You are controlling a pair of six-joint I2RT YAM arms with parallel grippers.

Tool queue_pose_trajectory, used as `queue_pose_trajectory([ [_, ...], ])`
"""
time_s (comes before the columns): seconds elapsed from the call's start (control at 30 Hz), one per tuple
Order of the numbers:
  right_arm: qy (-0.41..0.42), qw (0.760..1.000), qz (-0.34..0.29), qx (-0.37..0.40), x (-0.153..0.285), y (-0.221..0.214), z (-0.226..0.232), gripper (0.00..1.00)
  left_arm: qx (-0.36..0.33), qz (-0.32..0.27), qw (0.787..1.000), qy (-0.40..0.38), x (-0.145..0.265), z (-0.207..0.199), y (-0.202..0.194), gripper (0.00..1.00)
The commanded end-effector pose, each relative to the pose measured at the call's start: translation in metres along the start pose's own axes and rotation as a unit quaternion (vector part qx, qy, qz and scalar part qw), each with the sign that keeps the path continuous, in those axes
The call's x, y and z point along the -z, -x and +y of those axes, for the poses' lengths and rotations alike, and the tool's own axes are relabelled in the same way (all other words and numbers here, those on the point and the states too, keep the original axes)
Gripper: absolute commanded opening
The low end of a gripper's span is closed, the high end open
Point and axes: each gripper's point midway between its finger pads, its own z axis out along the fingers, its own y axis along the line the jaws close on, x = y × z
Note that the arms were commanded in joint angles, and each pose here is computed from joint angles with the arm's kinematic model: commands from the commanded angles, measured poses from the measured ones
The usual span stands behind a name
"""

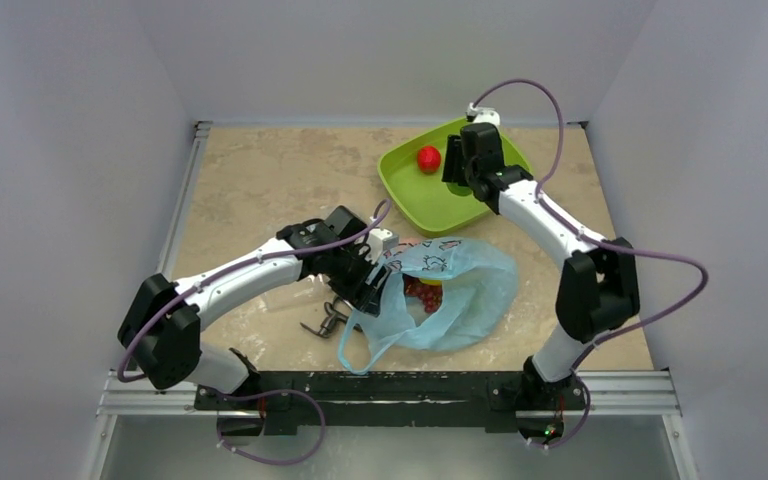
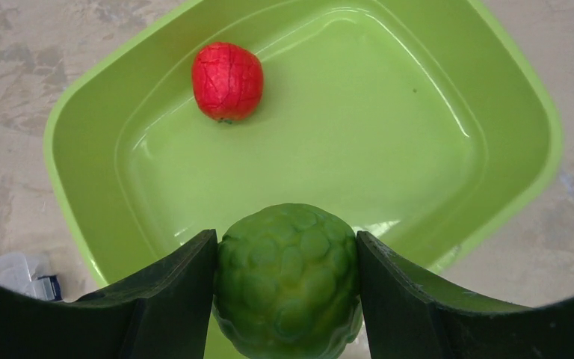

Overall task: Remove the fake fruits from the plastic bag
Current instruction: Place the fake fruit in the bin.

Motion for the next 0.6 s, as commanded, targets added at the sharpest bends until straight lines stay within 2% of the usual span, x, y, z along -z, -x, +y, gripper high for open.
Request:
queue_pose_trajectory([
  [0.0, 0.048, 0.999, -0.008, 0.008, -0.022, 0.017, 0.030, 0.38, -0.025, -0.030, 0.999, -0.007, 0.016, -0.008, 0.015, 0.68],
  [0.2, 0.062, 0.998, 0.025, 0.003, -0.037, 0.004, 0.042, 0.82, -0.024, -0.027, 0.999, -0.005, 0.015, -0.008, 0.015, 0.68],
  [0.23, 0.057, 0.998, 0.027, 0.006, -0.036, 0.004, 0.040, 0.87, -0.024, -0.028, 0.999, -0.005, 0.016, -0.008, 0.015, 0.68],
  [0.4, 0.057, 0.998, 0.030, 0.015, -0.010, 0.009, 0.035, 0.95, -0.027, -0.033, 0.999, -0.016, 0.019, -0.013, 0.016, 0.67],
  [0.57, 0.086, 0.996, 0.015, 0.031, 0.057, 0.001, 0.042, 0.95, -0.030, -0.035, 0.999, -0.024, 0.021, -0.016, 0.018, 0.61],
])
